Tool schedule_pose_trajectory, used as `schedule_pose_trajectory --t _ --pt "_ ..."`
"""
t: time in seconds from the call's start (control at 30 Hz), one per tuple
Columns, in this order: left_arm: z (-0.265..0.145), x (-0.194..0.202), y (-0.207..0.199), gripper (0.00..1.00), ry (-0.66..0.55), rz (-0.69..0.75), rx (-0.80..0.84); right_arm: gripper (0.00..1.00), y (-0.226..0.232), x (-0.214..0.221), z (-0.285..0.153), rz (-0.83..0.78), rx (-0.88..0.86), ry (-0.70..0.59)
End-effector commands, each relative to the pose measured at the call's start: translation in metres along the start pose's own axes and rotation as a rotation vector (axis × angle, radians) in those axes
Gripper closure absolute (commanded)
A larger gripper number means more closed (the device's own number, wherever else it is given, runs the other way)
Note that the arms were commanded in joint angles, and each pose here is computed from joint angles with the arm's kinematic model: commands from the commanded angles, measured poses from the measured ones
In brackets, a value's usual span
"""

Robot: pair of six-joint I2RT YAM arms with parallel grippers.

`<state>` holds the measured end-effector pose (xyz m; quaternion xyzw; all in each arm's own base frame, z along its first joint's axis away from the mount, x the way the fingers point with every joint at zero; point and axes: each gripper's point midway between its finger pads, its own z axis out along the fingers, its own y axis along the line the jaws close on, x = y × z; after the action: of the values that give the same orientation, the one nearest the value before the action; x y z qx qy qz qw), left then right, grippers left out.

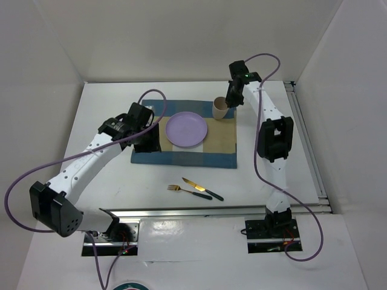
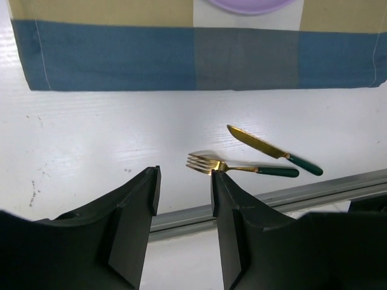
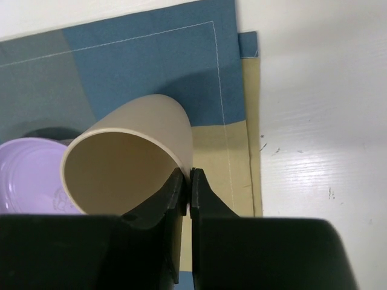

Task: Set the dinner table for one person

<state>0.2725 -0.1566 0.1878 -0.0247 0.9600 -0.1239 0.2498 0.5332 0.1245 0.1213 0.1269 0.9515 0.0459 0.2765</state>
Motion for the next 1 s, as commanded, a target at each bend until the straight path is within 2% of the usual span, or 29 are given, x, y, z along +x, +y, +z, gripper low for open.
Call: schedule_pose_trajectory --t 0.0,0.03,0.13,0.2,0.37,0.5,0.53,0.6,0.63,0.67,0.73,0.83,0.87,0.93,0.97 --pt "-0.007 0.009 -0.008 0.45 -0.012 -0.062 0.046 0.89 0.005 -0.003 0.011 0.005 -0.029 -0.005" --pt "-0.008 0.012 -0.01 0.45 -0.018 -0.053 0.057 0.85 0.008 -0.004 0.011 0.006 -0.043 -0.009" --pt "-0.009 0.025 -0.013 0.44 0.002 -0.043 0.074 0.47 0.018 -0.006 0.011 -0.002 -0.07 -0.022" --pt "-0.01 0.03 -0.014 0.44 0.007 -0.044 0.078 0.32 0.03 -0.014 -0.004 -0.007 -0.106 -0.056" --pt "-0.012 0.029 -0.01 0.42 -0.012 -0.054 0.065 0.12 0.042 -0.04 -0.043 -0.005 -0.152 -0.154" --pt "-0.019 0.015 -0.001 0.41 -0.086 -0.004 -0.011 0.08 0.052 -0.058 -0.1 0.006 -0.222 -0.251" --pt "-0.017 0.013 0.003 0.39 -0.082 0.008 -0.045 0.06 0.053 -0.068 -0.133 0.012 -0.255 -0.314" --pt "-0.024 0.004 0.009 0.39 -0.108 0.027 -0.085 0.04 0.059 -0.042 -0.141 -0.029 -0.27 -0.298" --pt "-0.021 0.007 0.011 0.39 -0.089 0.03 -0.097 0.04 0.059 -0.041 -0.179 -0.042 -0.309 -0.356" --pt "-0.023 0.004 0.009 0.39 -0.096 0.029 -0.093 0.04 0.055 -0.015 -0.165 -0.089 -0.296 -0.321" --pt "-0.023 0.008 0.009 0.39 -0.089 0.015 -0.082 0.04 0.063 0.024 -0.177 -0.15 -0.332 -0.301" --pt "-0.02 0.027 0.003 0.38 -0.049 0.001 -0.026 0.12 0.046 0.105 -0.189 -0.183 -0.323 -0.195" --pt "-0.015 0.031 0.0 0.38 -0.036 0.001 -0.003 0.14 0.032 0.151 -0.169 -0.209 -0.291 -0.085" --pt "0.001 0.064 -0.004 0.38 0.062 -0.032 0.045 0.19 0.018 0.217 -0.161 -0.239 -0.284 0.05" --pt "-0.001 0.069 -0.011 0.38 0.084 -0.043 0.074 0.2 0.015 0.236 -0.161 -0.253 -0.293 0.088"
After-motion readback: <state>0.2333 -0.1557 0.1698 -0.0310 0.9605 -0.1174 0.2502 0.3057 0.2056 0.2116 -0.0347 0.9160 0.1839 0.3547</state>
